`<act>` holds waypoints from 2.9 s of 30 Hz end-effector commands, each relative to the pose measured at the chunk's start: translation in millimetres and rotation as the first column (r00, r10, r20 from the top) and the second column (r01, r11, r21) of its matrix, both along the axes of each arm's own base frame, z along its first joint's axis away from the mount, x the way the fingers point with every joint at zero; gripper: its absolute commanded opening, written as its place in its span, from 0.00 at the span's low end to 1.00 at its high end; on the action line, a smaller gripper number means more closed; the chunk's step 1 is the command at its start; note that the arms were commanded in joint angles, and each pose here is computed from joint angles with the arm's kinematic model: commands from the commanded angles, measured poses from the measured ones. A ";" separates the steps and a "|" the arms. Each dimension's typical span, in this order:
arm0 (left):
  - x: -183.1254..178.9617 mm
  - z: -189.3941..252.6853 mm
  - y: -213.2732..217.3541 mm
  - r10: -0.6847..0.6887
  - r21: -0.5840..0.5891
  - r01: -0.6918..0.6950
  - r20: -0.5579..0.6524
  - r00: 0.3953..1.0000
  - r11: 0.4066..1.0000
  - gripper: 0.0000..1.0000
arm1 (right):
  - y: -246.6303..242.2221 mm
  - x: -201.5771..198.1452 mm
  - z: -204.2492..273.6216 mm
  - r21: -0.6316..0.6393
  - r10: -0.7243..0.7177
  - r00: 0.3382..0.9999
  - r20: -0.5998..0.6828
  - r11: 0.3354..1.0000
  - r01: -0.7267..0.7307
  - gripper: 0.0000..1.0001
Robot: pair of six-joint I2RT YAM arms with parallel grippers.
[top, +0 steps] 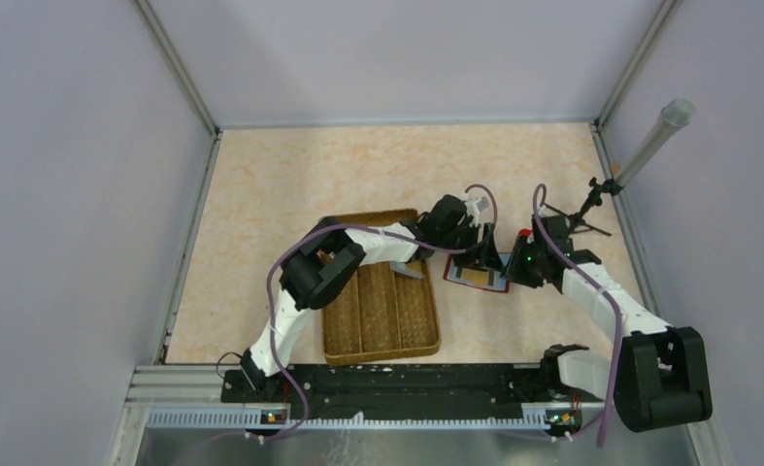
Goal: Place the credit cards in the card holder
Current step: Insert the credit card into the card holder.
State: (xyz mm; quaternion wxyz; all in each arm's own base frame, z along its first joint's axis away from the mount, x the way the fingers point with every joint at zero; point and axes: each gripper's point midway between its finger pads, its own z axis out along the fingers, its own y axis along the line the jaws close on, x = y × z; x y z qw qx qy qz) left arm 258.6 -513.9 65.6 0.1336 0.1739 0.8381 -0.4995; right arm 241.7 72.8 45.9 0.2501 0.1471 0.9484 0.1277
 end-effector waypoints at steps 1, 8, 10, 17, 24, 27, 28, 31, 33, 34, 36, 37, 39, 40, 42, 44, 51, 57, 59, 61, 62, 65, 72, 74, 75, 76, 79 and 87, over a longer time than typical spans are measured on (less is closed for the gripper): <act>-2.9 15.9 -7.4 -0.013 -0.059 0.016 0.047 0.999 0.998 0.66 | -2.9 8.0 11.7 0.003 -0.041 0.998 0.055 0.999 0.041 0.30; 6.0 53.9 7.2 0.031 -0.037 -0.025 0.165 0.986 0.999 0.69 | -7.1 8.7 49.3 -0.003 -0.042 0.987 0.158 0.999 0.043 0.49; 10.9 61.4 14.5 0.060 -0.015 -0.059 0.196 0.979 0.998 0.73 | -7.1 8.8 53.1 -0.011 -0.026 0.986 0.165 1.000 0.028 0.55; 20.6 55.0 37.3 0.147 0.055 -0.158 0.161 0.976 0.986 0.78 | -4.5 10.2 39.4 0.025 -0.014 0.994 0.111 1.000 0.011 0.57; 25.8 34.1 41.9 0.167 0.101 -0.179 0.116 0.979 0.979 0.78 | -12.9 8.0 19.7 -0.014 -0.041 0.997 0.063 0.999 0.042 0.53; 25.5 25.4 37.9 0.160 0.107 -0.168 0.085 0.984 0.980 0.77 | -25.2 7.1 14.7 -0.064 -0.082 0.995 0.058 0.994 0.085 0.53; 25.4 22.4 36.7 0.158 0.109 -0.165 0.076 0.985 0.980 0.77 | -26.7 7.7 13.5 -0.061 -0.094 0.994 0.060 0.993 0.098 0.53; 26.0 15.7 33.7 0.154 0.114 -0.160 0.060 0.986 0.980 0.77 | -28.1 8.6 5.5 -0.041 -0.122 0.991 0.051 0.991 0.124 0.52; 27.0 12.0 32.3 0.153 0.118 -0.159 0.057 0.987 0.980 0.76 | -25.5 8.3 -0.8 -0.023 -0.121 0.992 0.037 0.992 0.122 0.50; 27.0 9.0 32.1 0.154 0.122 -0.159 0.053 0.987 0.980 0.76 | -23.8 8.4 -3.5 -0.013 -0.120 0.992 0.031 0.993 0.121 0.49; 24.3 -0.4 35.3 0.154 0.153 -0.157 0.032 0.988 0.976 0.76 | -20.5 9.0 -8.4 0.005 -0.117 0.993 0.024 0.993 0.117 0.48; 24.1 -2.7 35.0 0.154 0.156 -0.157 0.027 0.988 0.975 0.76 | -19.3 9.2 -10.3 0.013 -0.116 0.993 0.021 0.993 0.116 0.46; 23.9 -5.9 33.6 0.151 0.155 -0.152 0.021 0.988 0.976 0.76 | -17.5 10.1 -12.6 0.024 -0.116 0.993 0.020 0.993 0.116 0.42; 23.4 -8.6 33.1 0.149 0.157 -0.150 0.015 0.989 0.976 0.76 | -16.9 10.3 -14.0 0.027 -0.115 0.993 0.019 0.993 0.115 0.40; 22.7 -11.9 31.2 0.143 0.155 -0.142 0.004 0.990 0.978 0.76 | -16.4 9.9 -16.1 0.030 -0.114 0.993 0.017 0.993 0.113 0.38; 21.5 -16.6 30.2 0.138 0.158 -0.135 -0.009 0.990 0.978 0.76 | -16.2 9.9 -17.8 0.032 -0.114 0.993 0.017 0.993 0.113 0.34; 20.9 -22.6 21.6 0.119 0.125 -0.114 -0.030 0.992 0.986 0.76 | -14.7 8.3 -22.5 0.039 -0.111 0.994 0.011 0.993 0.110 0.26; 18.3 -23.7 14.4 0.103 0.090 -0.098 -0.048 0.994 0.991 0.75 | -14.0 9.6 -22.0 0.046 -0.111 0.994 0.017 0.993 0.110 0.26; 17.3 -20.1 10.9 0.097 0.071 -0.094 -0.050 0.994 0.993 0.75 | -14.1 9.4 -22.7 0.045 -0.113 0.993 0.018 0.993 0.112 0.26; 16.0 -17.7 7.6 0.094 0.056 -0.091 -0.053 0.994 0.994 0.75 | -13.7 9.8 -22.8 0.049 -0.115 0.993 0.020 0.992 0.114 0.26; 14.2 -17.5 6.0 0.091 0.053 -0.088 -0.056 0.994 0.995 0.75 | -13.7 9.6 -23.1 0.048 -0.115 0.993 0.020 0.992 0.114 0.26; 11.5 -17.3 1.7 0.085 0.046 -0.083 -0.058 0.995 0.996 0.75 | -13.9 10.1 -23.2 0.049 -0.118 0.993 0.023 0.992 0.117 0.26; 11.8 -14.0 -4.8 0.076 0.035 -0.075 -0.055 0.996 0.997 0.75 | -14.0 9.6 -23.4 0.051 -0.122 0.992 0.025 0.991 0.120 0.24; 11.9 -12.7 -6.2 0.075 0.031 -0.073 -0.055 0.996 0.997 0.75 | -14.8 10.1 -22.4 0.049 -0.126 0.992 0.031 0.991 0.124 0.24; 12.0 -11.8 -7.1 0.074 0.028 -0.073 -0.055 0.996 0.997 0.75 | -15.2 9.8 -22.0 0.047 -0.129 0.991 0.032 0.991 0.127 0.24; 11.4 -12.0 -7.8 0.073 0.027 -0.072 -0.056 0.996 0.997 0.75 | -15.7 10.1 -21.2 0.046 -0.131 0.991 0.035 0.990 0.130 0.24; 10.3 -10.2 -10.4 0.068 0.021 -0.067 -0.058 0.996 0.998 0.75 | -19.0 10.7 -17.9 0.036 -0.145 0.988 0.049 0.989 0.144 0.24; 17.6 5.4 -2.6 0.086 0.040 -0.086 0.014 0.996 0.995 0.76 | -26.5 12.3 1.1 0.015 -0.173 0.979 0.109 0.985 0.172 0.26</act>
